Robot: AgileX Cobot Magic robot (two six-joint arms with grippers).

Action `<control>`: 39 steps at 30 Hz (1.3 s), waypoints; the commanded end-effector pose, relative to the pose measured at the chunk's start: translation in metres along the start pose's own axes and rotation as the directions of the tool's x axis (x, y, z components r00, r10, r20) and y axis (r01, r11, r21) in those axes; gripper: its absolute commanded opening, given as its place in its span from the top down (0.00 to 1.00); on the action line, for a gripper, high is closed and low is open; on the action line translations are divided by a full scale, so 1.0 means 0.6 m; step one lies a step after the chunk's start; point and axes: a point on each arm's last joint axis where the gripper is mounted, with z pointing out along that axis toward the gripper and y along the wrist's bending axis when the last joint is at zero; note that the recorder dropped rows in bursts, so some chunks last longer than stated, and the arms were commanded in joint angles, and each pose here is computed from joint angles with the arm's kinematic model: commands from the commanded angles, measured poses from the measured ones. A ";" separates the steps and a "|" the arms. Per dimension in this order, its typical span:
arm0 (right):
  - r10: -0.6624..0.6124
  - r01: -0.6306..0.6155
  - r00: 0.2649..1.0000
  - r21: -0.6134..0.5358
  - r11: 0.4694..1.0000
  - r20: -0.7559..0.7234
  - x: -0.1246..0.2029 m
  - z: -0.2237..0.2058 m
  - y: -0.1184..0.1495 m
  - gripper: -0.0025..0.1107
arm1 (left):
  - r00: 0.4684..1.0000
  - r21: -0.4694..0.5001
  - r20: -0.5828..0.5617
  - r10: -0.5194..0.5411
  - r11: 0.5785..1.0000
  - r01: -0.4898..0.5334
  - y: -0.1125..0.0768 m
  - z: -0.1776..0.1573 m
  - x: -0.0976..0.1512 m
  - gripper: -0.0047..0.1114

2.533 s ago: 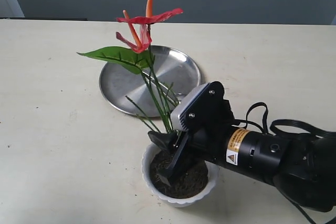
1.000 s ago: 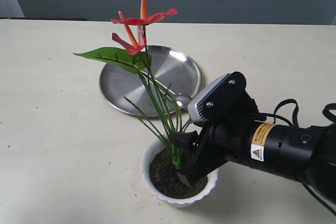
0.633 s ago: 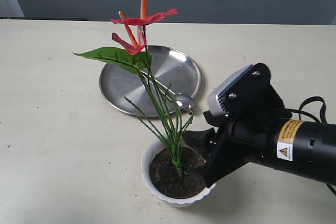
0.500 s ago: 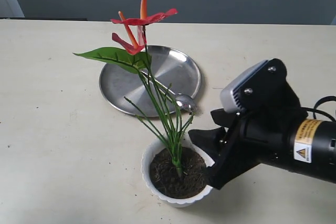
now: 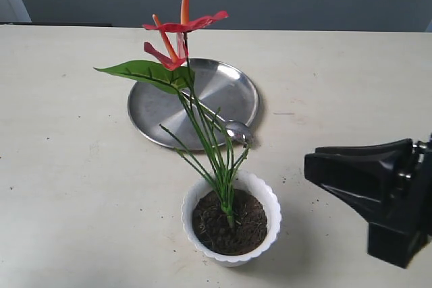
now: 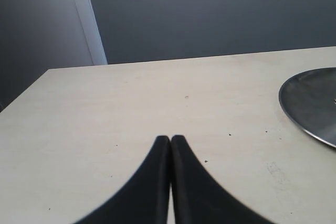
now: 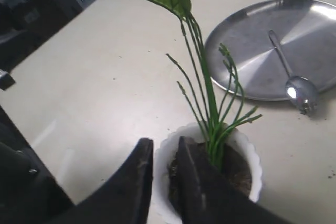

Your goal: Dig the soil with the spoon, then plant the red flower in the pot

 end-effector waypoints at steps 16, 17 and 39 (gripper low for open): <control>-0.001 0.026 0.958 -0.085 0.996 0.287 -0.013 -0.098 0.010 0.82 | 1.000 0.008 0.011 -0.009 1.000 0.009 -0.001 -0.001 -0.003 0.96; -0.001 0.026 0.959 -0.085 0.996 0.284 -0.012 -0.098 0.010 0.82 | 1.000 0.008 0.011 -0.009 1.000 0.009 -0.001 -0.001 -0.003 0.96; -0.191 -0.087 0.794 0.419 0.904 0.577 0.117 -0.090 -0.110 0.82 | 1.000 0.008 0.013 -0.009 1.000 0.009 -0.001 -0.001 -0.003 0.96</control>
